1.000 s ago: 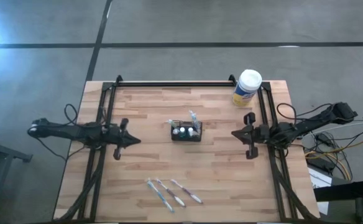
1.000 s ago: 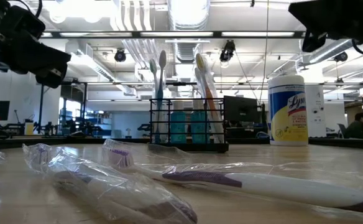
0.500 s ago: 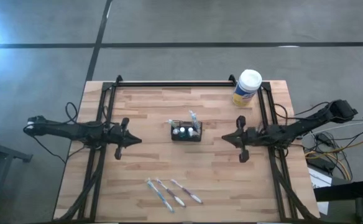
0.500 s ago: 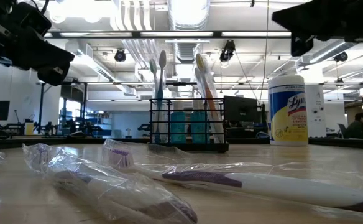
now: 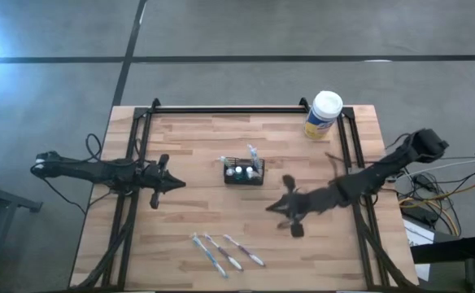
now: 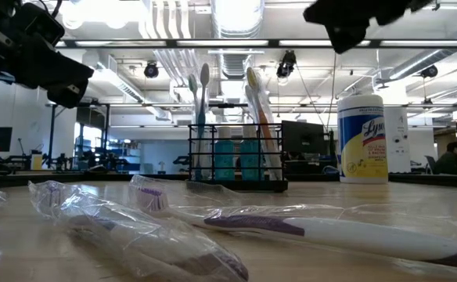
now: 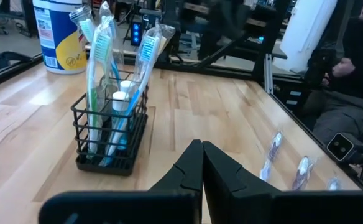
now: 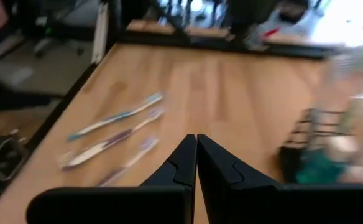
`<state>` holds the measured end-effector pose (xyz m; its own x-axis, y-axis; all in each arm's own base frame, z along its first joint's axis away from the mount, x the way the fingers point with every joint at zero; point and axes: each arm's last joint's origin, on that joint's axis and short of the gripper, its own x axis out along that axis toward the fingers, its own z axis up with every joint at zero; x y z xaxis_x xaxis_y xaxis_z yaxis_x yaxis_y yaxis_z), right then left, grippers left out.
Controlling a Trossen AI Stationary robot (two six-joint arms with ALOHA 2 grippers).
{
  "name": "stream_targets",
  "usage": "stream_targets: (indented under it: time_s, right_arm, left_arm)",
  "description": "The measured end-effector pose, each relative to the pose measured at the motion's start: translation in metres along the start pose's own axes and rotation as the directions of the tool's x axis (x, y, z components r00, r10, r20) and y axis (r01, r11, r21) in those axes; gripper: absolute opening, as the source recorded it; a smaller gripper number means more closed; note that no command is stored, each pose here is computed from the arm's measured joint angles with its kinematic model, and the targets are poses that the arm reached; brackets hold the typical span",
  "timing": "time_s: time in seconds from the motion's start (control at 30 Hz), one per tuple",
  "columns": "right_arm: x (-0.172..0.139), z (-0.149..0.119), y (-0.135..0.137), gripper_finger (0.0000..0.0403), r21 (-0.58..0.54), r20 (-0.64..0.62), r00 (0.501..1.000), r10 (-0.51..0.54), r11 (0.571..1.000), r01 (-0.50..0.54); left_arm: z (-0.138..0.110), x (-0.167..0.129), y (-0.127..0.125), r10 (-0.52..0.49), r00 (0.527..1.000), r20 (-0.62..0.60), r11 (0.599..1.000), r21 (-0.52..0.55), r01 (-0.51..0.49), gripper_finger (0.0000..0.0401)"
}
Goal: Pick & Place toothbrushing station
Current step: Put the right purple toothbrush into the wire organizer
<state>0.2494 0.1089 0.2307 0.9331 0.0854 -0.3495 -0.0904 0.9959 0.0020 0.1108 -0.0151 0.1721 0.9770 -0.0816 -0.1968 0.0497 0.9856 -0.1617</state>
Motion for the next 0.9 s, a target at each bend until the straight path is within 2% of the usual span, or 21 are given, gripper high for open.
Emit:
stream_targets:
  time_s: [0.13,0.2,0.33,0.57,0.67,0.9]
  right_arm:
    - [0.021,0.015,0.024,0.0008,0.051,-0.127,0.992,0.012,0.999,-0.006]
    - [0.033,0.021,0.032,0.0008,0.106,-0.207,0.978,-0.037,0.993,0.06]
    - [0.057,0.026,0.042,0.0008,0.176,-0.379,0.917,-0.123,0.963,0.202]
    - [0.098,0.041,0.051,0.0015,0.175,-0.555,0.808,-0.197,0.922,0.345]
    - [0.114,0.045,0.053,0.0035,0.163,-0.593,0.783,-0.189,0.924,0.347]
    - [0.143,0.043,0.061,0.0106,0.195,-0.661,0.747,-0.066,0.947,0.256]
  left_arm:
    - [-0.001,0.0,0.0,0.0,1.0,-0.007,1.0,0.011,0.0,0.0005]
    - [-0.001,0.0,0.0,0.0,1.0,-0.006,1.0,0.011,0.0,0.0005]
    - [0.0,0.0,0.0,-0.001,1.0,-0.003,1.0,0.011,0.001,0.0005]
    - [0.0,0.0,0.0,0.0,1.0,-0.005,1.0,0.011,0.0,0.0005]
    - [0.0,0.0,0.0,0.0,1.0,-0.009,1.0,0.012,0.0,0.0005]
    - [0.007,-0.001,0.0,0.018,0.999,0.039,1.0,0.011,-0.018,0.0005]
